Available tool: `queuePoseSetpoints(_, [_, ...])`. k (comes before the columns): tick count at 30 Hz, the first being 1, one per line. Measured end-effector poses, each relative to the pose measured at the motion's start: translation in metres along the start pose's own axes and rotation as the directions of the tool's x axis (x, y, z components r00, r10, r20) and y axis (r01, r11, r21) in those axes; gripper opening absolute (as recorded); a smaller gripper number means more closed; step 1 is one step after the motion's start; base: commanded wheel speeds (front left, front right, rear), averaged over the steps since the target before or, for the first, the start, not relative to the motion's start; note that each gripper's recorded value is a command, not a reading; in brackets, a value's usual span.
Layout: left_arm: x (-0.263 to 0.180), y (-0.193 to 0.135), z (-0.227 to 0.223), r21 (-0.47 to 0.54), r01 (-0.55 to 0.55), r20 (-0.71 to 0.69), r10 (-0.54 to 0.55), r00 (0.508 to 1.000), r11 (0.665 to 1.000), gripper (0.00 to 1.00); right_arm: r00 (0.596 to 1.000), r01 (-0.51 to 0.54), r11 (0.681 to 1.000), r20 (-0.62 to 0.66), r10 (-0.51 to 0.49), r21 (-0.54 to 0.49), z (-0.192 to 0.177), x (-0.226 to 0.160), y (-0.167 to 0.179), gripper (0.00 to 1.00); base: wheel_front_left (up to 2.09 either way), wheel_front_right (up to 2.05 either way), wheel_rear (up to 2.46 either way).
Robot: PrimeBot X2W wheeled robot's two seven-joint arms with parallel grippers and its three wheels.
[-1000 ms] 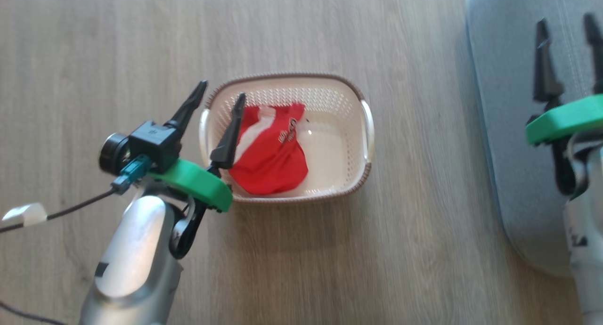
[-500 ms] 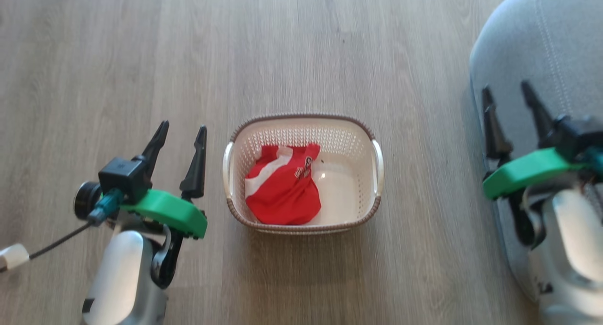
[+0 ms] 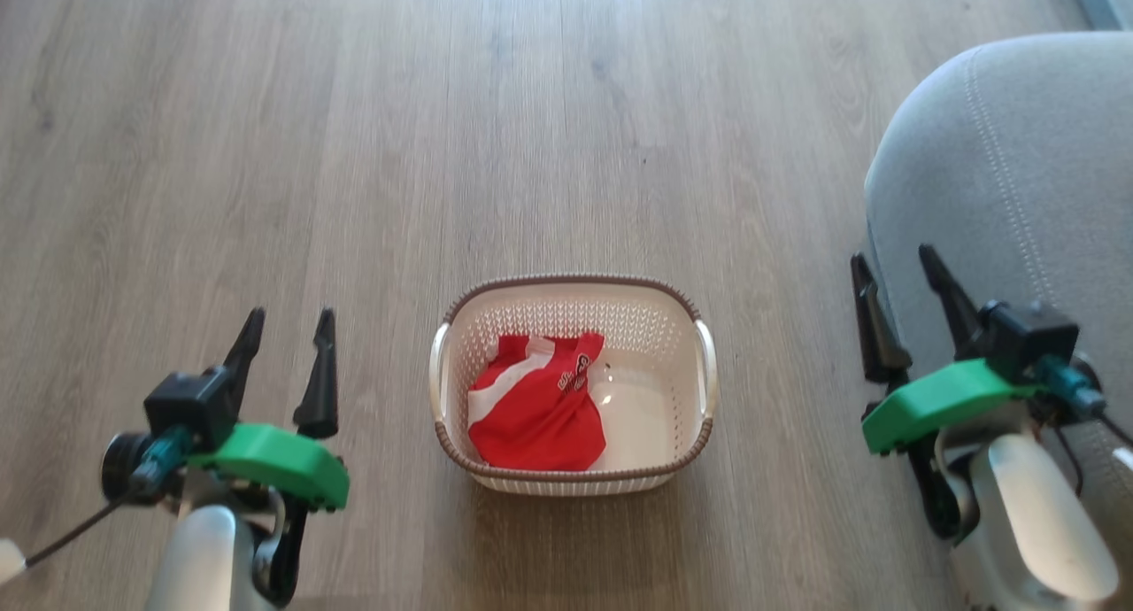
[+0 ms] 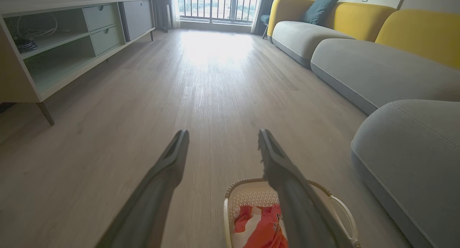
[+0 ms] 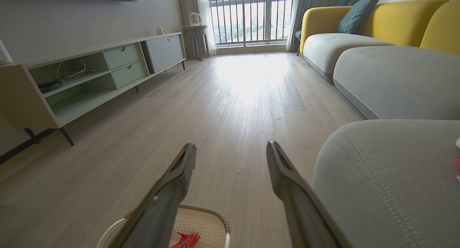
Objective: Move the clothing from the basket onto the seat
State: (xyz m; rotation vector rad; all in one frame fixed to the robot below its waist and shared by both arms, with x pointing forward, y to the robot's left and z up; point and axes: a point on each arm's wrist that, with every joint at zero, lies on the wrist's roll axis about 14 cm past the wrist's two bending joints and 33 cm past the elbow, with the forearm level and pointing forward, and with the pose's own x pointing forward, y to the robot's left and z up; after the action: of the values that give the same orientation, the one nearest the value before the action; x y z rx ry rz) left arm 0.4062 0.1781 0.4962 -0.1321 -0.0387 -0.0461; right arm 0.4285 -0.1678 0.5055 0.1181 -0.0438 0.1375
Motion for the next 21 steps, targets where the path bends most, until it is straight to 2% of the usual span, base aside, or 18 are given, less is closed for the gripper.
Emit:
queuePoseSetpoints(9, [-0.016, 0.012, -0.003, 0.000, -0.044, -0.011, 0.044, 0.999, 0.999, 1.00, 1.000, 0.006, 1.000, -0.008, -0.005, 0.022, -0.004, -0.014, 0.005, 1.00, 0.00, 0.00, 0.00])
queuePoseSetpoints(21, [-0.027, 0.012, -0.010, 0.001, -0.047, -0.031, 0.047, 0.998, 0.999, 1.00, 1.000, 0.019, 0.999, -0.024, -0.018, 0.034, -0.010, -0.023, 0.004, 1.00, 0.00, 0.00, 0.00])
